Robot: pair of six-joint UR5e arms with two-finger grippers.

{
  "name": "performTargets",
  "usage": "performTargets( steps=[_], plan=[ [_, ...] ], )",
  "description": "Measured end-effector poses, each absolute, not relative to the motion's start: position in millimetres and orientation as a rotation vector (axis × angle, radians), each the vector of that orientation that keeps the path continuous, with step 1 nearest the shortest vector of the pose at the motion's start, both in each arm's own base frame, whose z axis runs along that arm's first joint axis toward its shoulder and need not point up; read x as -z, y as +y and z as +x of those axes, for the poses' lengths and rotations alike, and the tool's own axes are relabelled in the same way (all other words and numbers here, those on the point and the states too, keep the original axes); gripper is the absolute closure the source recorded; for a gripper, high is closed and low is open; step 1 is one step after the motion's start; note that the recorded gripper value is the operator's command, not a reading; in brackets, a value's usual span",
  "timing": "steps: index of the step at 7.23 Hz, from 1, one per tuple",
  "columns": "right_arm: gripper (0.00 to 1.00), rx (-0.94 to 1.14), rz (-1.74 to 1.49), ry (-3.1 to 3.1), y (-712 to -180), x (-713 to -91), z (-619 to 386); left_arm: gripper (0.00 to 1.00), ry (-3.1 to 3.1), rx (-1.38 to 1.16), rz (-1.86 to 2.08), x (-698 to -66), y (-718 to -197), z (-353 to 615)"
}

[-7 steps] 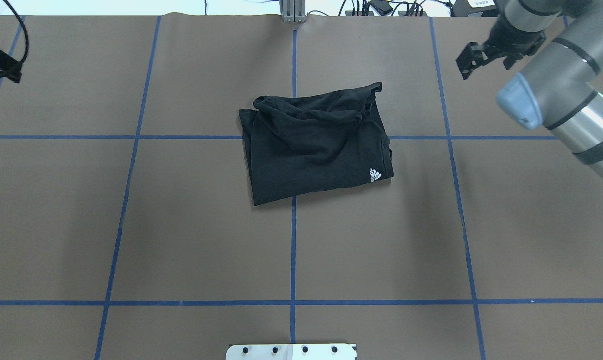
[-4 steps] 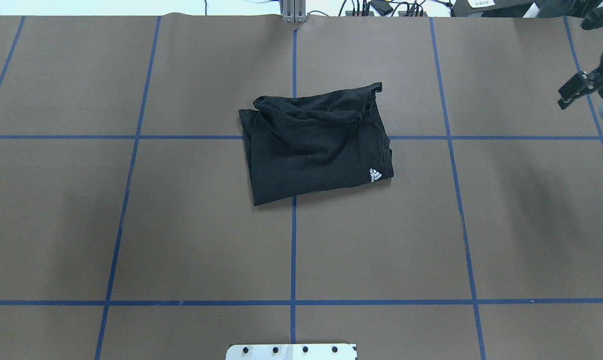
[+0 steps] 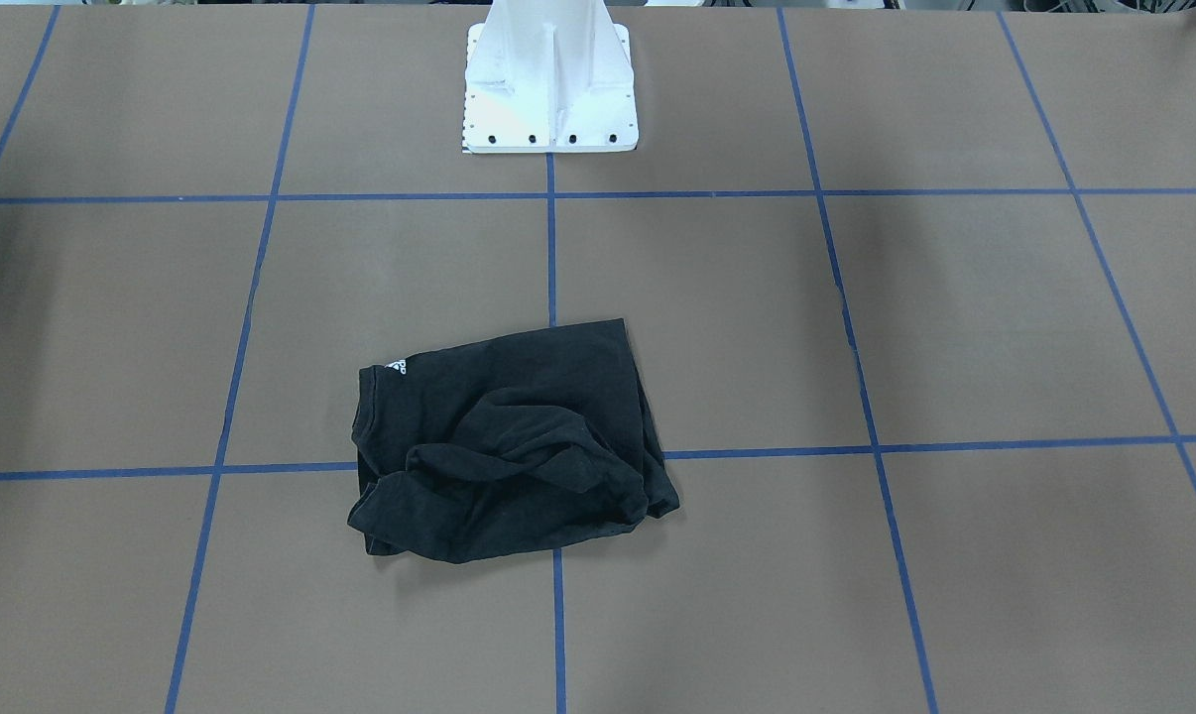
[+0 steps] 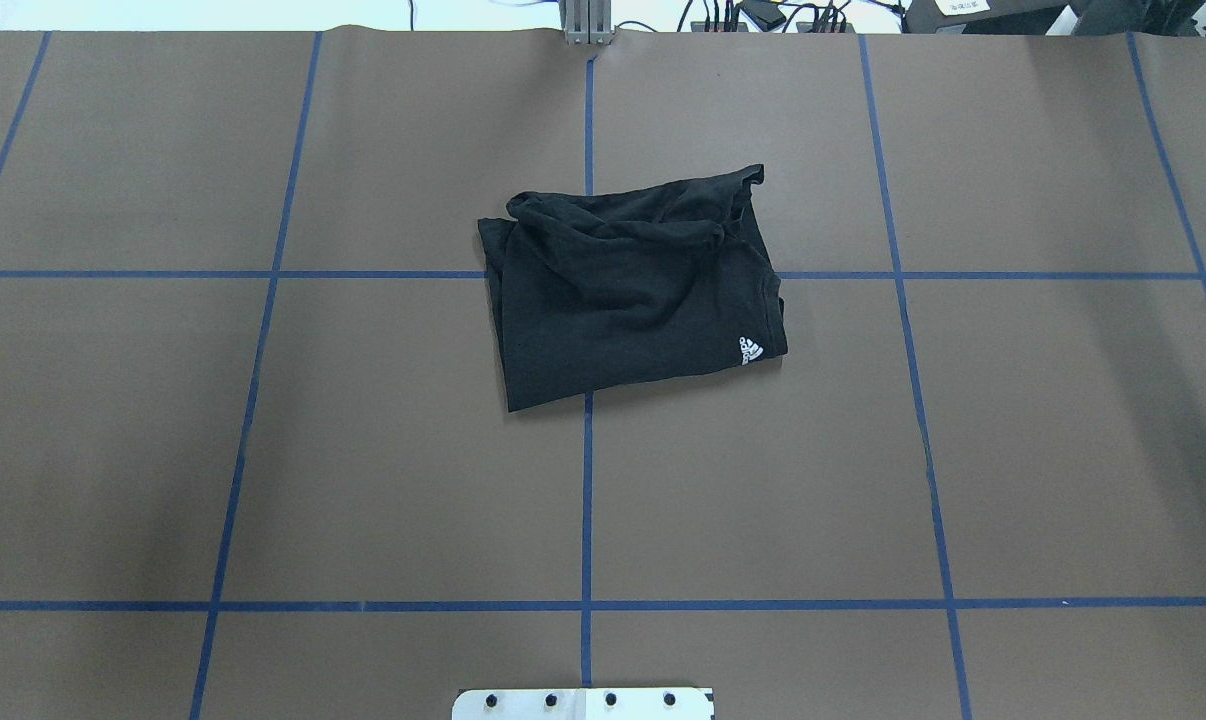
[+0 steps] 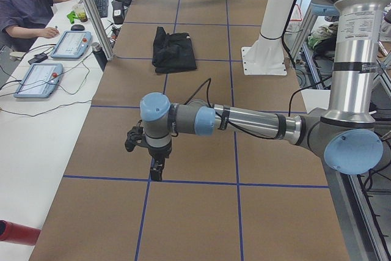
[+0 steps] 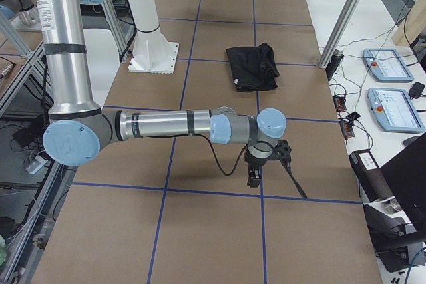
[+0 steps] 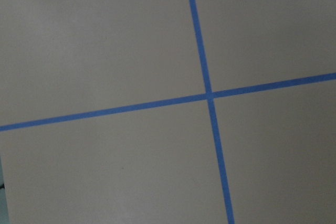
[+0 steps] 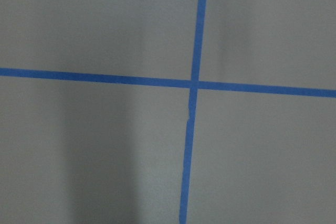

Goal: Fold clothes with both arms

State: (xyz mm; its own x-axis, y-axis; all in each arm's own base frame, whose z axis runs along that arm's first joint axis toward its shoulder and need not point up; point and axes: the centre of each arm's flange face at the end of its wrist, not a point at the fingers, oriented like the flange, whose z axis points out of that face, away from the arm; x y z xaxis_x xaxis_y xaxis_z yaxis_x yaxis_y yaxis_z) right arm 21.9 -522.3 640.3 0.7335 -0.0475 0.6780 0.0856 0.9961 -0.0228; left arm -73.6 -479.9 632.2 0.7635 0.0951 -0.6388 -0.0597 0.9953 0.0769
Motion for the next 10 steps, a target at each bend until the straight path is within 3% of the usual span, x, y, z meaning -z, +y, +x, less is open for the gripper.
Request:
performTargets(
  steps=[3, 10],
  plan=[
    [0.00, 0.032, -0.069, -0.753, -502, -657, 39, 0.00, 0.836, -0.062, 0.015, -648, -454, -67],
    [0.00, -0.048, -0.072, -0.735, -458, -674, 75, 0.00, 0.744, -0.096, 0.081, -616, -455, -72]
  ],
)
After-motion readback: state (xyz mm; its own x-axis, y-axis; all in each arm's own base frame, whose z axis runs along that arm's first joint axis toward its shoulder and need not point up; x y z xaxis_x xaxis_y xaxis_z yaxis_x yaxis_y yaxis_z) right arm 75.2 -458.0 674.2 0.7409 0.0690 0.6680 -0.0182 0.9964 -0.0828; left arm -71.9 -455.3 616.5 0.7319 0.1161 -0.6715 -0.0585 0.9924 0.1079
